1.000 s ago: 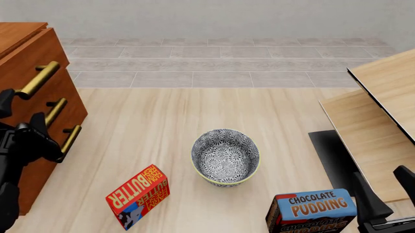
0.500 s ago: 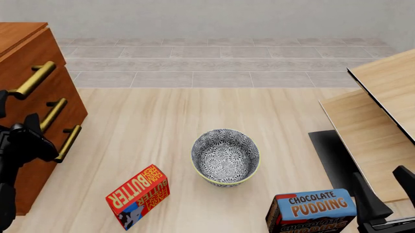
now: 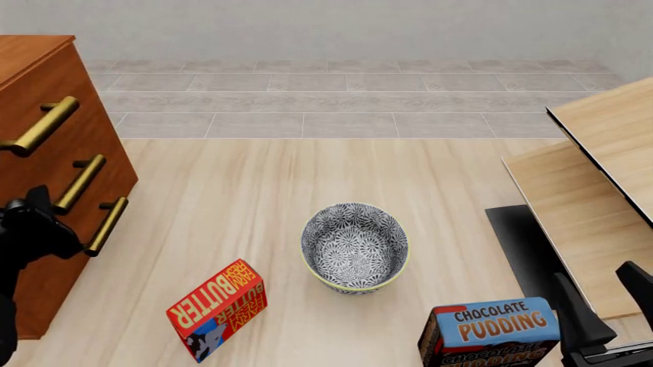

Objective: Close the top drawer of the cabinet.

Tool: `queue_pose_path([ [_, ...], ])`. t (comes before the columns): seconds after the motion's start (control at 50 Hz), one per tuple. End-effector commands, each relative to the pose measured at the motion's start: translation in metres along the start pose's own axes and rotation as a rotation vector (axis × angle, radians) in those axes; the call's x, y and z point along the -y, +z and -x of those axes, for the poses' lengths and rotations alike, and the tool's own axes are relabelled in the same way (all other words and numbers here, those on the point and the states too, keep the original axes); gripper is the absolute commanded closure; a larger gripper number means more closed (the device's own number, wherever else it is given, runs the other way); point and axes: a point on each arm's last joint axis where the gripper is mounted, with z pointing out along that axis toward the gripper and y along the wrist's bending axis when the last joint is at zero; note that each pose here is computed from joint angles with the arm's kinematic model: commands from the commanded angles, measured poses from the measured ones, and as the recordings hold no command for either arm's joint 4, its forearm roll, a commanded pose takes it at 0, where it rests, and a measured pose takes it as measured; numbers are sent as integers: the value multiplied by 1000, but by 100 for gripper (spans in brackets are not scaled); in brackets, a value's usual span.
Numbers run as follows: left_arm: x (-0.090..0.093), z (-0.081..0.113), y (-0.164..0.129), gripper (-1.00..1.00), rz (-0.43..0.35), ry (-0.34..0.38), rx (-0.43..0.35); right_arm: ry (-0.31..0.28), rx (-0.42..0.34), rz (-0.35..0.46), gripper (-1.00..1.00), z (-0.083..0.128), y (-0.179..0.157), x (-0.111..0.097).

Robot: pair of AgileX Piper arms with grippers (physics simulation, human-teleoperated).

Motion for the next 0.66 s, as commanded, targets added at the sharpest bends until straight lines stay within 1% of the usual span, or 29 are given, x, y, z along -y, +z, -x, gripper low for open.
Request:
queue_pose_path([
  [0.02, -3, -16, -2, -100, 18, 3, -84, -1, -1, 1, -100, 0, 0, 0],
  [0.36, -5, -27, -5, -100, 24, 9, -135, -3, -4, 4, -100, 0, 0, 0],
  [0.56, -8, -37, -8, -100, 39, 4, -187, -3, -6, 10, -100, -1, 0, -1],
  [0.6, -8, -43, -9, -100, 42, -10, -212, -2, -6, 9, -100, -1, 0, -1],
  [0.62, -7, -45, -10, -100, 43, -33, -224, -1, -7, 9, -100, -1, 0, -1],
  [0.66, -7, -51, -15, -100, 48, -101, -254, 0, -7, 7, -100, -1, 0, 0],
])
